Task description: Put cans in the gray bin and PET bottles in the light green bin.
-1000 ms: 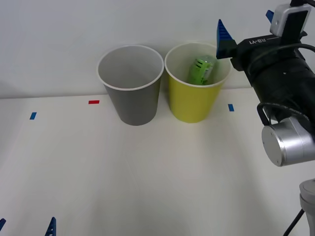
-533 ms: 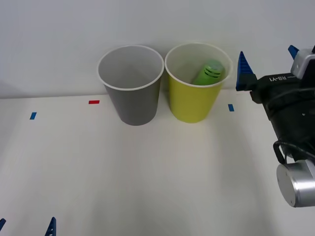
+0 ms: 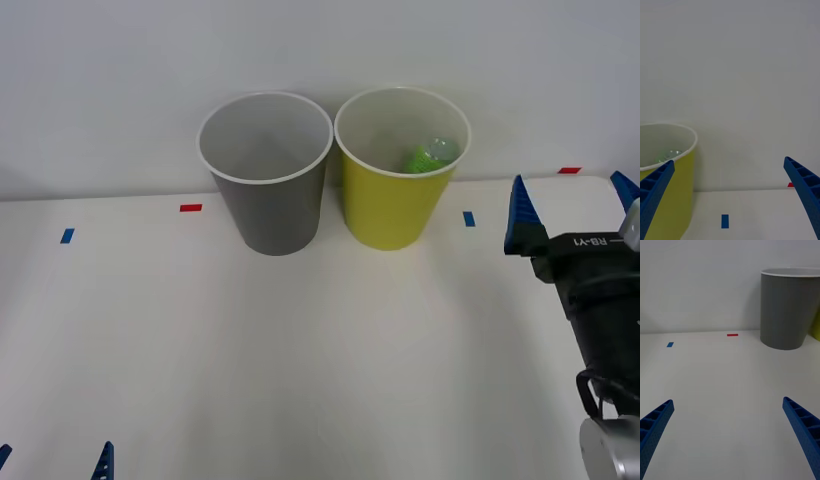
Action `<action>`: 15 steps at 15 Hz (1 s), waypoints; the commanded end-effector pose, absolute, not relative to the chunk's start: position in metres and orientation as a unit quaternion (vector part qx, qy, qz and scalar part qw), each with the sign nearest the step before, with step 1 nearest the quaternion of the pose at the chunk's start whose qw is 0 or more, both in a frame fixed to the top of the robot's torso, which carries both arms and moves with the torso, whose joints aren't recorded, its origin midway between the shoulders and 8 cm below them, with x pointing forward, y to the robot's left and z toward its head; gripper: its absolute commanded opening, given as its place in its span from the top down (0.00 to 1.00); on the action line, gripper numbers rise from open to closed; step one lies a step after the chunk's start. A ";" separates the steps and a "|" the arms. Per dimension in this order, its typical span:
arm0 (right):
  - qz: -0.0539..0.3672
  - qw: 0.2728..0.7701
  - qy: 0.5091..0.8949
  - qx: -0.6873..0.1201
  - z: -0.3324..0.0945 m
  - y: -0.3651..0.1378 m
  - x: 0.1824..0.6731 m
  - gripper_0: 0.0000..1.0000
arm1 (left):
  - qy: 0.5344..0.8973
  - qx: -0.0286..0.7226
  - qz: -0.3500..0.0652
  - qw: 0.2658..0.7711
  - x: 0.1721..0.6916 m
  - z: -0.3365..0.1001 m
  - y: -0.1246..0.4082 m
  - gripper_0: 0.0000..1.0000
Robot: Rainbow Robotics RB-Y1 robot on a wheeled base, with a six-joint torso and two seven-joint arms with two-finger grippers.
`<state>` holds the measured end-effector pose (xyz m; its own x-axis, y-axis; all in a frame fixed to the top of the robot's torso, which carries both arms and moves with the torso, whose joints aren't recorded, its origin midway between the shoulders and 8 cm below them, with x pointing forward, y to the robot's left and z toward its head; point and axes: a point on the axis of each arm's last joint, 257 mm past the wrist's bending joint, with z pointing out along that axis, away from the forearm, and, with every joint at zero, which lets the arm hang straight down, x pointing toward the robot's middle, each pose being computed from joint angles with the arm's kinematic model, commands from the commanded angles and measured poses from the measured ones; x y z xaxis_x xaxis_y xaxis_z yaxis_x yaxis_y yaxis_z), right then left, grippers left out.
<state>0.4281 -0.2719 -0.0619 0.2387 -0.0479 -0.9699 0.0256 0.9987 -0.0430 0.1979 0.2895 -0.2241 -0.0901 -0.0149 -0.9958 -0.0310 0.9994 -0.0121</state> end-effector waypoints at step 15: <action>-0.024 0.760 0.649 -0.014 -0.163 -0.303 0.267 0.00 | 0.738 -0.016 0.006 0.674 0.198 -0.224 0.290 0.00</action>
<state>0.2696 -0.3018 -0.1588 0.1655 -0.0484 -0.9850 0.0235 0.9987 -0.0451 0.1979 0.2895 -0.2241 -0.0902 -0.0149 -0.9958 -0.0310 0.9994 -0.0121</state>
